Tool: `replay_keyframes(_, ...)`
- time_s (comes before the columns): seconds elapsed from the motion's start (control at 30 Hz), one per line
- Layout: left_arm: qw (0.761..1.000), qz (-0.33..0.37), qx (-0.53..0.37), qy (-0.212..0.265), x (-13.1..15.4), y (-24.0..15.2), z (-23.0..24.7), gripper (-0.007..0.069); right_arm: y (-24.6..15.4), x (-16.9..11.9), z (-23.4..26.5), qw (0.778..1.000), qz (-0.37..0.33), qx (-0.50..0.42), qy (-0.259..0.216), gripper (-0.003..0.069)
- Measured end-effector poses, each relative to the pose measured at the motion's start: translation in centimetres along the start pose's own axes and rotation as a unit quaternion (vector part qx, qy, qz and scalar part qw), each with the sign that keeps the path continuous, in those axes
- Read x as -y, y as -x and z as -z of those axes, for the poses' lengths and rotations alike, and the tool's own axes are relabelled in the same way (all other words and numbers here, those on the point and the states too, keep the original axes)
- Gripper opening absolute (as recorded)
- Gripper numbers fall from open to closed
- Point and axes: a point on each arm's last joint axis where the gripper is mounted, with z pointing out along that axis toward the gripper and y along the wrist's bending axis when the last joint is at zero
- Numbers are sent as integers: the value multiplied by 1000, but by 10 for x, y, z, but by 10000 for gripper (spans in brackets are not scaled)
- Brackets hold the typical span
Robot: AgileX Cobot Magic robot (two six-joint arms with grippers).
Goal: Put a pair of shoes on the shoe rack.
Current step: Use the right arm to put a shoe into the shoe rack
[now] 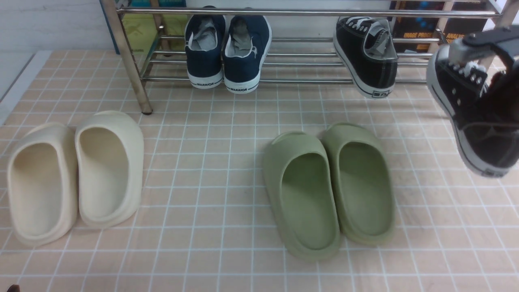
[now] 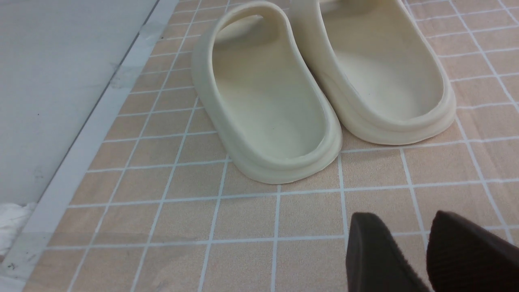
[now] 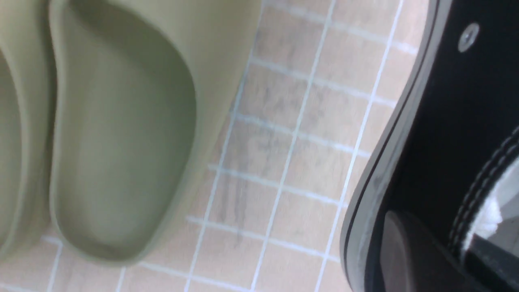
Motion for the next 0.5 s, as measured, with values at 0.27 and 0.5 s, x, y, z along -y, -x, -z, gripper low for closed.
replay_keyframes(0.27,1000,0,0,0,0,0,0,238,39,4,-27,1000,4,-3,-1,1)
replay_keyframes(0.5,1000,0,0,0,0,0,0,238,74,13,-58,999,24,2,-30,1)
